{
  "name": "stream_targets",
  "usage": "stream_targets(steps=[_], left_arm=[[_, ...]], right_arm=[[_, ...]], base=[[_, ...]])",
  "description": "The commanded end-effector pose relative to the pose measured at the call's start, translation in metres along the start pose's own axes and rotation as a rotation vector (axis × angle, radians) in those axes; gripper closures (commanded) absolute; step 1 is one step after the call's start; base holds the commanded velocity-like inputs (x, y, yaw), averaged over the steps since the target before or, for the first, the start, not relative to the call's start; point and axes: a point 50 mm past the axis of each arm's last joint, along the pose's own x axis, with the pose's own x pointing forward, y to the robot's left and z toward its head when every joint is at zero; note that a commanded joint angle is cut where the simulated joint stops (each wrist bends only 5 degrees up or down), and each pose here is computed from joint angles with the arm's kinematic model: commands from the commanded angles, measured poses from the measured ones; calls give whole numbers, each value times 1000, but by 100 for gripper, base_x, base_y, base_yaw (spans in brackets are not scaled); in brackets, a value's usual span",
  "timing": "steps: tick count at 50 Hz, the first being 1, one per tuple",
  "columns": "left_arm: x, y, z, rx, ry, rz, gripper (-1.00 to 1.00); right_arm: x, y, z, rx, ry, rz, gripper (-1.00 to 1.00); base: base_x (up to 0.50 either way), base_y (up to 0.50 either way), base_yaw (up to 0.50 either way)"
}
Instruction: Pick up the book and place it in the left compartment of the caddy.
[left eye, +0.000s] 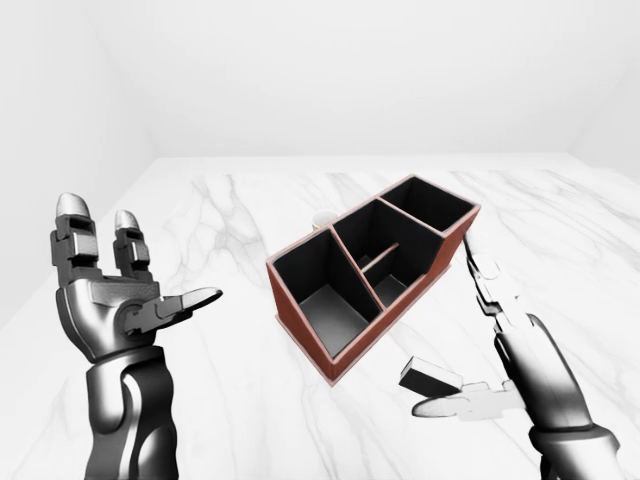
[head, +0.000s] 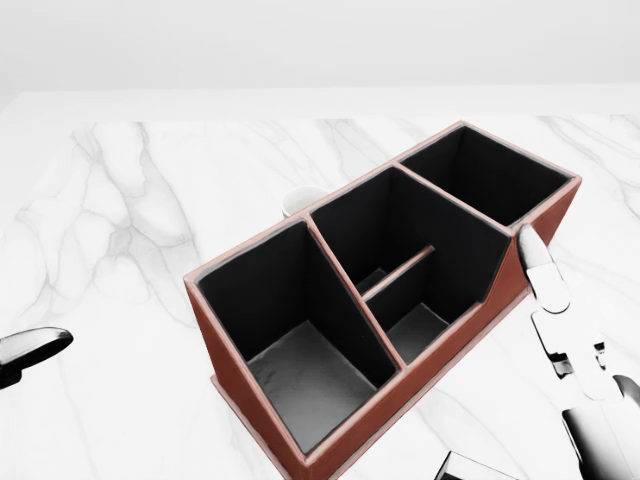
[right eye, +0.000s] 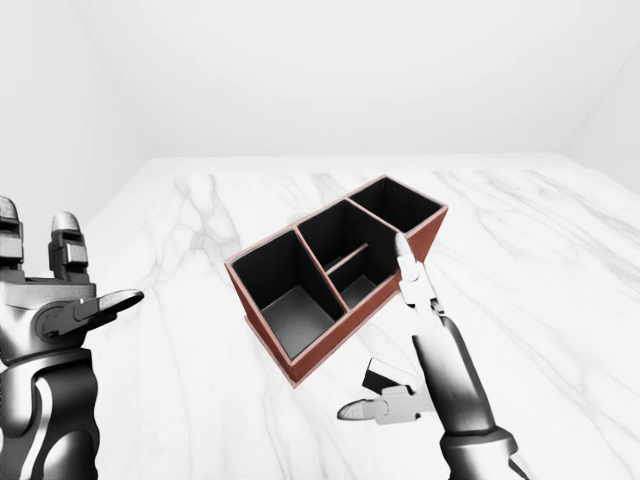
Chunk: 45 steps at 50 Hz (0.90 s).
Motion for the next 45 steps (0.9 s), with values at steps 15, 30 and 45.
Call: stream_targets(steps=[15,30,45], left_arm=[[4,5,-16,15,56,43,-100],[4,5,-16,17,57,43,-100],[5,6,-17,18,58,45,-100]], right_arm=[[-18,-9,-22,-185,283,-51,-100],[-21,-5,-22,-255,312,-17,-100],[-20,-9,-25,-237,343,-49,-100]], base=[[0,0,0],[0,0,0],[0,0,0]])
